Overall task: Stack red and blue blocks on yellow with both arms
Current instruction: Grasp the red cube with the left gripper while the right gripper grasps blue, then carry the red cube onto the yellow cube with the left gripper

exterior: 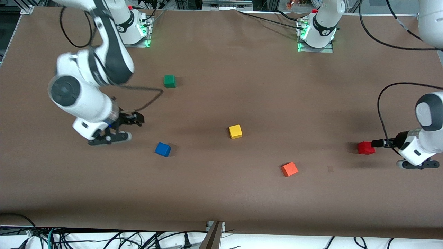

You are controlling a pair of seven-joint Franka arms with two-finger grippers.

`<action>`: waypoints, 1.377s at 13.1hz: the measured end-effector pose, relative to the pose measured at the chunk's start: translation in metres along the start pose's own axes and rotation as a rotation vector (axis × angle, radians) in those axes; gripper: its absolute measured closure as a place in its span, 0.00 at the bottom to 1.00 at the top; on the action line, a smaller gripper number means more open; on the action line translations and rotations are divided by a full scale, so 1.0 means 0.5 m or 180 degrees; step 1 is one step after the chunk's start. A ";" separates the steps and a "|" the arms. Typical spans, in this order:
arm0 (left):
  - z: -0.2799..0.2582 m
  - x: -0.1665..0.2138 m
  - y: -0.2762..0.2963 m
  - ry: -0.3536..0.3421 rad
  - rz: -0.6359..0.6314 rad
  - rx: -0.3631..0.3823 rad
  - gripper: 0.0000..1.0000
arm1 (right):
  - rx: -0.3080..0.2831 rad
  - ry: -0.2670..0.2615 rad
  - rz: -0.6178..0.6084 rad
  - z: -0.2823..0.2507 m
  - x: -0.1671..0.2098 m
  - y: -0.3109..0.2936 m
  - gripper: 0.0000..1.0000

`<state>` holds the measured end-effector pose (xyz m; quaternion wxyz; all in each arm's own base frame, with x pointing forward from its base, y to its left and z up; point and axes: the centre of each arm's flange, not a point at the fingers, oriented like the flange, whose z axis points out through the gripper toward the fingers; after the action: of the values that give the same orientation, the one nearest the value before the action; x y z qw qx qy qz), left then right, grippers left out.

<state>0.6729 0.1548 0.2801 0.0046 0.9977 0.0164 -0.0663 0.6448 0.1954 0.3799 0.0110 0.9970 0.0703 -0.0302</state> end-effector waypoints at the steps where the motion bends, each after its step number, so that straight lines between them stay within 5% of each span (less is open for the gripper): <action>1: 0.045 -0.006 -0.007 0.0025 0.0031 -0.0008 0.00 | -0.0026 -0.0011 0.0050 0.033 0.021 -0.013 0.00; 8: 0.156 -0.035 -0.005 0.0184 0.0181 -0.0010 0.00 | 0.0254 0.0094 0.0379 0.195 0.112 -0.061 0.00; 12: 0.170 -0.045 -0.051 0.0209 0.0346 -0.0015 0.45 | 0.0393 0.0005 0.0627 0.274 0.120 -0.069 0.00; 15: 0.131 -0.025 -0.014 0.0343 0.0416 -0.0046 0.45 | 0.0385 0.0046 0.0702 0.311 0.124 -0.087 0.01; 18: -0.003 0.011 0.195 0.0488 0.0224 -0.0292 0.45 | 0.0377 0.0124 0.0694 0.327 0.129 -0.094 0.05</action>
<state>0.6817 0.0578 0.2814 0.0514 0.9985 -0.0153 0.0112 0.6924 0.2468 0.2122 -0.0460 0.9980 -0.0402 -0.0135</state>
